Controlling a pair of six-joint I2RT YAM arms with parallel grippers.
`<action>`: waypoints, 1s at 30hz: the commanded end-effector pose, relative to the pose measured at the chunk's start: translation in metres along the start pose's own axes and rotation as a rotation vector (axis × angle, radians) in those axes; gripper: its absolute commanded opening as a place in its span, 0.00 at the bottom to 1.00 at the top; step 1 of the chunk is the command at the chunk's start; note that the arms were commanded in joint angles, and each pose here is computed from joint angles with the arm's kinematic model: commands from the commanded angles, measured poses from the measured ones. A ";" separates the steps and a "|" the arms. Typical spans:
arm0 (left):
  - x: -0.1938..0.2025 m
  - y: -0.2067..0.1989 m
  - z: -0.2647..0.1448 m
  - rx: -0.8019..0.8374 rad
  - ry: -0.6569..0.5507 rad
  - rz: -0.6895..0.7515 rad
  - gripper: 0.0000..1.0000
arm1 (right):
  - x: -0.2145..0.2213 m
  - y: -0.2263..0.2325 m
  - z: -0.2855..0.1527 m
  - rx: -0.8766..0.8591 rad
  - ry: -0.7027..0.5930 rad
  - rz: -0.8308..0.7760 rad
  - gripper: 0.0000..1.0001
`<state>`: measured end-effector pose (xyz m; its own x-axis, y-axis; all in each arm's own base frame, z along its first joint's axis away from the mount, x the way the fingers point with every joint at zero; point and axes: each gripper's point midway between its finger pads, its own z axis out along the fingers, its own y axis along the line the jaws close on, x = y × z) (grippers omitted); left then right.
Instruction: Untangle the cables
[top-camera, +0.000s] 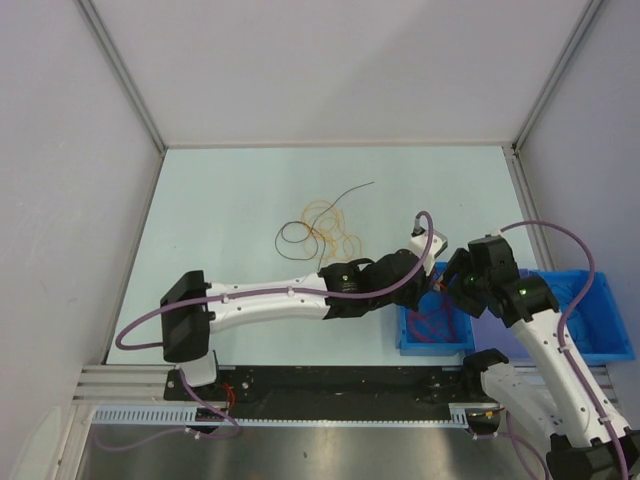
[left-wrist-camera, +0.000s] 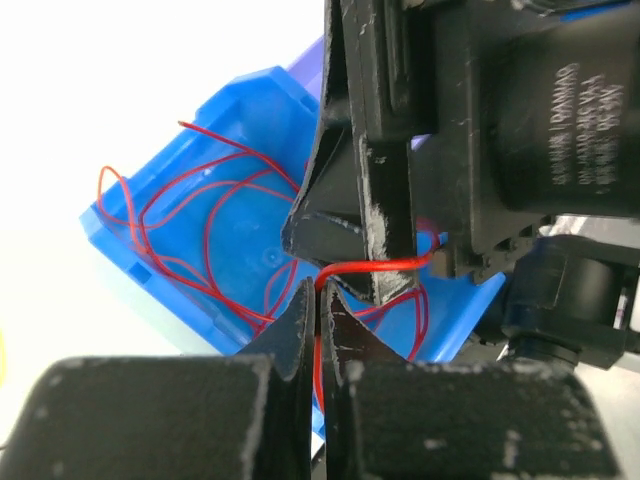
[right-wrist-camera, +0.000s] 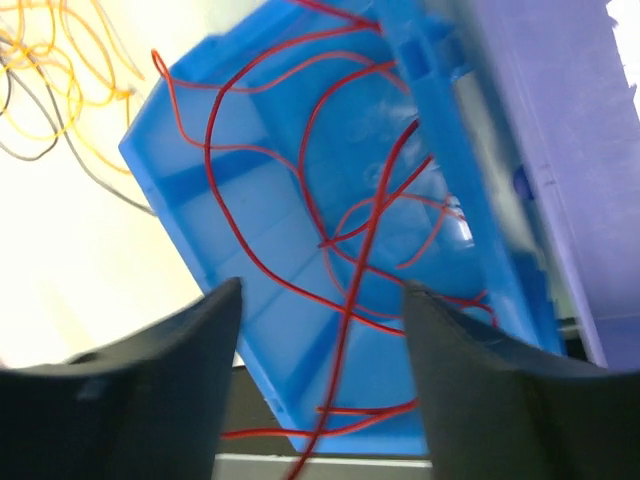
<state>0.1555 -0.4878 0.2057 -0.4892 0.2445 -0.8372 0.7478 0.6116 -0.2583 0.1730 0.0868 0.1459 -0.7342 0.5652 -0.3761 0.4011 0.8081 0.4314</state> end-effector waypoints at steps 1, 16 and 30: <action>-0.017 -0.006 0.002 0.005 -0.033 -0.016 0.00 | -0.041 0.017 -0.027 -0.022 -0.143 -0.033 0.80; -0.003 0.011 0.021 -0.036 0.012 -0.036 0.00 | -0.085 0.027 -0.058 -0.020 -0.264 -0.071 0.94; 0.014 0.046 -0.024 -0.106 -0.046 -0.069 0.00 | -0.082 0.065 -0.075 -0.213 -0.228 -0.163 1.00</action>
<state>0.1671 -0.4564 0.1530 -0.5320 0.2919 -0.7948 0.6977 0.6830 -0.2161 0.2088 0.0614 0.2261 -0.6521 0.4996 -0.5703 0.2950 0.8601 0.4162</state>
